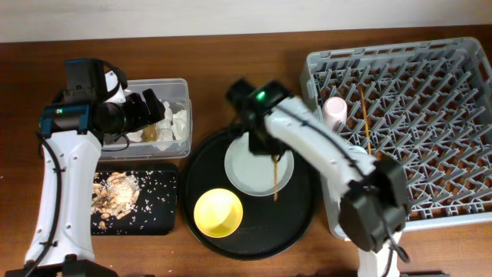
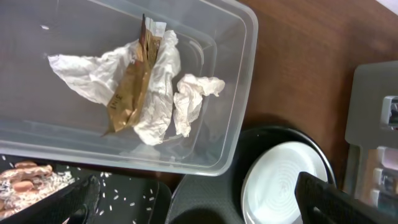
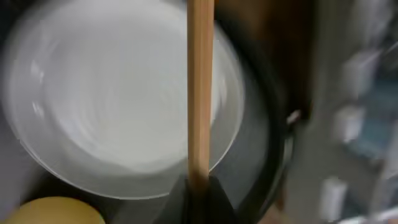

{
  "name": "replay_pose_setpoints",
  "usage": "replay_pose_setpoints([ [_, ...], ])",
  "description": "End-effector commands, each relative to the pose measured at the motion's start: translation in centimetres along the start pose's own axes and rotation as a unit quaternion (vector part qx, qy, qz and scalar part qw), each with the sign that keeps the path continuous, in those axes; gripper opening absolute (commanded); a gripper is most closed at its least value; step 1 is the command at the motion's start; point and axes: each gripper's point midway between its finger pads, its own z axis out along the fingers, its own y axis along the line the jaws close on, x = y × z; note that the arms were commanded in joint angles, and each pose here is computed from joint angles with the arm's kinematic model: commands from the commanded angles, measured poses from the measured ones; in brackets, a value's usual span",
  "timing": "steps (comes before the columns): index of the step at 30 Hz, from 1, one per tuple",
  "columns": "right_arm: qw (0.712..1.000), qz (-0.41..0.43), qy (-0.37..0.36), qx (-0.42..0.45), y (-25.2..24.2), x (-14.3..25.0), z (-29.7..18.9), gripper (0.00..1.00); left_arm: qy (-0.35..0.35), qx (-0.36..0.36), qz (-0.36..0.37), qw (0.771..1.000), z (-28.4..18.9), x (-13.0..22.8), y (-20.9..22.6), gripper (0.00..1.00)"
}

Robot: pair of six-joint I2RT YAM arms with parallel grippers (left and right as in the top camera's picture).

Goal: Sort waste into correct bins and load items into the dishwasher rack
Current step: 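Place the chopsticks upright in the rack with the right gripper, then grasp the yellow bowl with the right gripper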

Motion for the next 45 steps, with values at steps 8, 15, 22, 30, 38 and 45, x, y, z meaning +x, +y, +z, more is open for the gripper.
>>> replay_pose_setpoints([
  [8, 0.986, -0.061, -0.077, 0.132, -22.9, -10.9, -3.5, 0.04, -0.009, 0.000, -0.002, 1.000, -0.5, -0.4, -0.1, 0.99],
  [15, 0.992, -0.096, -0.075, 0.028, -25.0, -13.4, 1.1, 0.06, -0.009, 0.000, -0.002, 1.000, -0.5, -0.4, -0.1, 0.99],
  [22, 0.982, -0.099, -0.062, -0.150, -18.8, -12.4, 1.3, 0.73, -0.009, 0.000, -0.002, 1.000, -0.5, -0.4, -0.1, 0.99],
  [30, 0.872, -0.278, 0.081, -0.396, 5.2, 1.2, -6.4, 0.61, -0.009, 0.000, -0.002, 1.000, -0.5, -0.4, -0.1, 0.99],
  [38, 0.894, -0.396, 0.100, -0.186, 14.1, 15.4, -5.8, 0.60, -0.009, 0.000, -0.002, 1.000, -0.5, -0.4, -0.1, 0.99],
  [45, 0.893, -0.412, 0.103, -0.151, 15.5, 18.8, -0.6, 0.60, -0.009, 0.000, -0.002, 1.000, -0.5, -0.4, -0.1, 0.99],
])
